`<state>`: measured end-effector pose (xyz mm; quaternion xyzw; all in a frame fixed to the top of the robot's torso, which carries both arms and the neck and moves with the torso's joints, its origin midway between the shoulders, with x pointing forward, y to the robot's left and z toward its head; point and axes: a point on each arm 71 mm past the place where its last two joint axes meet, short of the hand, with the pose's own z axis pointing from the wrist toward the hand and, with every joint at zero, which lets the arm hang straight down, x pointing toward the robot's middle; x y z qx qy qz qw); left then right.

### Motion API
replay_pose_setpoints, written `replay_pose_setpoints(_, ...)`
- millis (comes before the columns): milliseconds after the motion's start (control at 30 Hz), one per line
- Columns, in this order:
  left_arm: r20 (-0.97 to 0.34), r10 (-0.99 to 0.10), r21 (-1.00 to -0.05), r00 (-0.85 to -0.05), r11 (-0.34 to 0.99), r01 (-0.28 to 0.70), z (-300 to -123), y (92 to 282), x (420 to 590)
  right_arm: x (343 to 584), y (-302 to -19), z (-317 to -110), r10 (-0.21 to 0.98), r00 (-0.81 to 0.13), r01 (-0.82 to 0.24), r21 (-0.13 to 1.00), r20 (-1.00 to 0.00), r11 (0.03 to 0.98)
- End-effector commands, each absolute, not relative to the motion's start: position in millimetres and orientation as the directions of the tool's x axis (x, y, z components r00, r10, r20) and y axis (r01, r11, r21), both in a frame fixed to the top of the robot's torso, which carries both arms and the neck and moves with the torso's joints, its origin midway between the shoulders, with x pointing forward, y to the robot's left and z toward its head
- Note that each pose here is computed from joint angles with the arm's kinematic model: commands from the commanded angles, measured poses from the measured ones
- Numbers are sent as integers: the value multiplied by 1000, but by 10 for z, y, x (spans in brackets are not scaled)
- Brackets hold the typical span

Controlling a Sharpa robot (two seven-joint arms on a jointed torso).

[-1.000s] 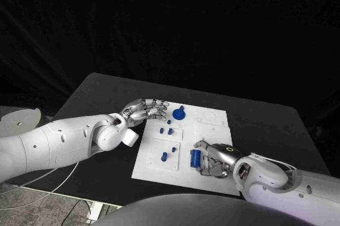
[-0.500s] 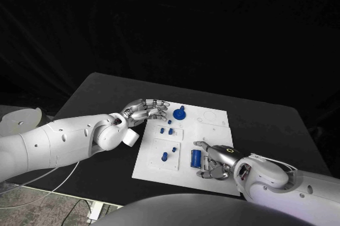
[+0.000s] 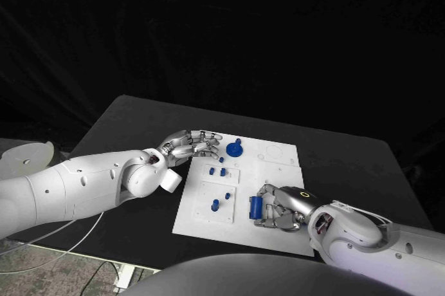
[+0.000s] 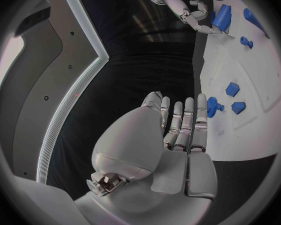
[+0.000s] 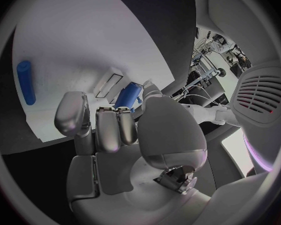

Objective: Assemble the parts on the task board

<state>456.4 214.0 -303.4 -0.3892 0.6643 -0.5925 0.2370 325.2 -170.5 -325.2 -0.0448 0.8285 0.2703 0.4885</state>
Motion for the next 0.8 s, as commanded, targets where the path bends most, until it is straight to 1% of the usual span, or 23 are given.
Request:
replay_pose_setpoints(33, 165, -784, -970, -599, -18, -244, -3031, 2113, 4555, 3262, -1692, -3216, 236, -487, -340, 431, -841, 836)
replay_pose_setpoints(167, 167, -782, -969, -601, -18, -246, -3032, 2107, 4553, 3265, -1683, -3222, 229, -487, -338, 423, -843, 841)
replay_pose_setpoints(500, 172, -777, -967, -606, -17, -253, -3037, 2095, 4547, 3258, -1642, -3254, 161, -499, -351, 369, -851, 860)
replay_pose_setpoints(800, 175, -775, -966, -608, -16, -257, -3043, 2091, 4541, 3254, -1621, -3245, 145, -487, -372, 355, -861, 858)
